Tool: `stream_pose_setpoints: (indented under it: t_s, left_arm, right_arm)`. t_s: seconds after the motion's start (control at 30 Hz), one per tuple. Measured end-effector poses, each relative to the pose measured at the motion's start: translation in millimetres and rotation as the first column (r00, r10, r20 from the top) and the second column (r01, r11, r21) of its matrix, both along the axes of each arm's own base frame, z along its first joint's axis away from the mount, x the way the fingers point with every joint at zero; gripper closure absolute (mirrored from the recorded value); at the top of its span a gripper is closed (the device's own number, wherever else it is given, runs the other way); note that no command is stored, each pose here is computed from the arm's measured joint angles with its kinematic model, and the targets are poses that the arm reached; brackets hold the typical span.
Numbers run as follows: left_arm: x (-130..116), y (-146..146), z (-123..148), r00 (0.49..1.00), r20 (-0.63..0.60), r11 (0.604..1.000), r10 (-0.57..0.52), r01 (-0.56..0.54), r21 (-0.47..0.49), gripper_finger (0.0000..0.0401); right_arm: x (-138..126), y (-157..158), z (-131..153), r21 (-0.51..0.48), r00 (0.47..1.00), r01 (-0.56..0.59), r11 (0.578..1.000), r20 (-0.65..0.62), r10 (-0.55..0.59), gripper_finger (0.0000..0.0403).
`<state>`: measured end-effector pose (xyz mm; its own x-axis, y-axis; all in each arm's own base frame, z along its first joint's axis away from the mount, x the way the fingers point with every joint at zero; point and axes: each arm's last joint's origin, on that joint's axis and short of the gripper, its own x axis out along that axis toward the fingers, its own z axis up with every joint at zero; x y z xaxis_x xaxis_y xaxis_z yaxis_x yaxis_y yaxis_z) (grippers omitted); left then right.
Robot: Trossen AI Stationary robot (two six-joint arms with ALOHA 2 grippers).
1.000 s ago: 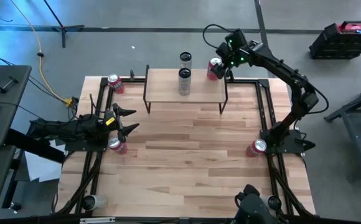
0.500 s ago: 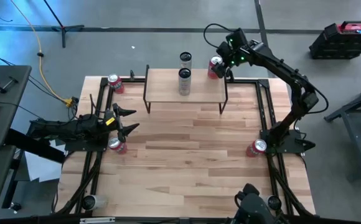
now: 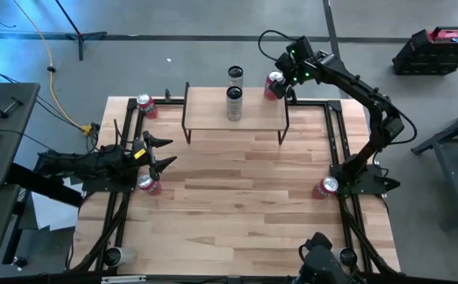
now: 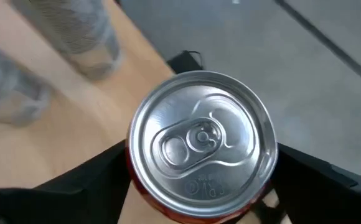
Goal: Place canned beverage on shelf
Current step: Put the top right red soda can on the shelf
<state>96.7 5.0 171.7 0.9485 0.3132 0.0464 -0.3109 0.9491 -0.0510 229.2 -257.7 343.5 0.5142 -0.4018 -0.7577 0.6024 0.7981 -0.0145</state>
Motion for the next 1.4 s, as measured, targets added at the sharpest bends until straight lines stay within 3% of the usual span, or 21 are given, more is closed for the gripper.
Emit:
stream_pose_setpoints:
  t_s: [0.2,0.8,1.1,1.4]
  left_arm:
    - [0.0,0.0,0.0,1.0,0.0,1.0,0.0,0.0,0.0,0.0087]
    - [0.0,0.0,-0.1,1.0,0.0,1.0,0.0,0.0,0.0,0.0087]
    - [0.0,0.0,-0.1,1.0,0.0,1.0,0.0,0.0,0.0,0.0087]
    - [0.0,0.0,-0.1,1.0,0.0,1.0,0.0,0.0,0.0,0.0087]
  right_arm:
    - [4.8,4.3,0.0,-0.01,1.0,-0.031,0.999,-0.007,0.03,0.0034]
    - [6.4,5.4,4.6,-0.042,0.999,-0.034,0.999,0.015,0.034,0.0031]
    - [-18.3,29.7,44.2,-0.184,0.999,0.014,0.983,0.046,-0.006,0.0031]
    - [-34.3,73.3,83.7,-0.25,0.978,-0.021,0.968,0.195,0.071,0.0031]
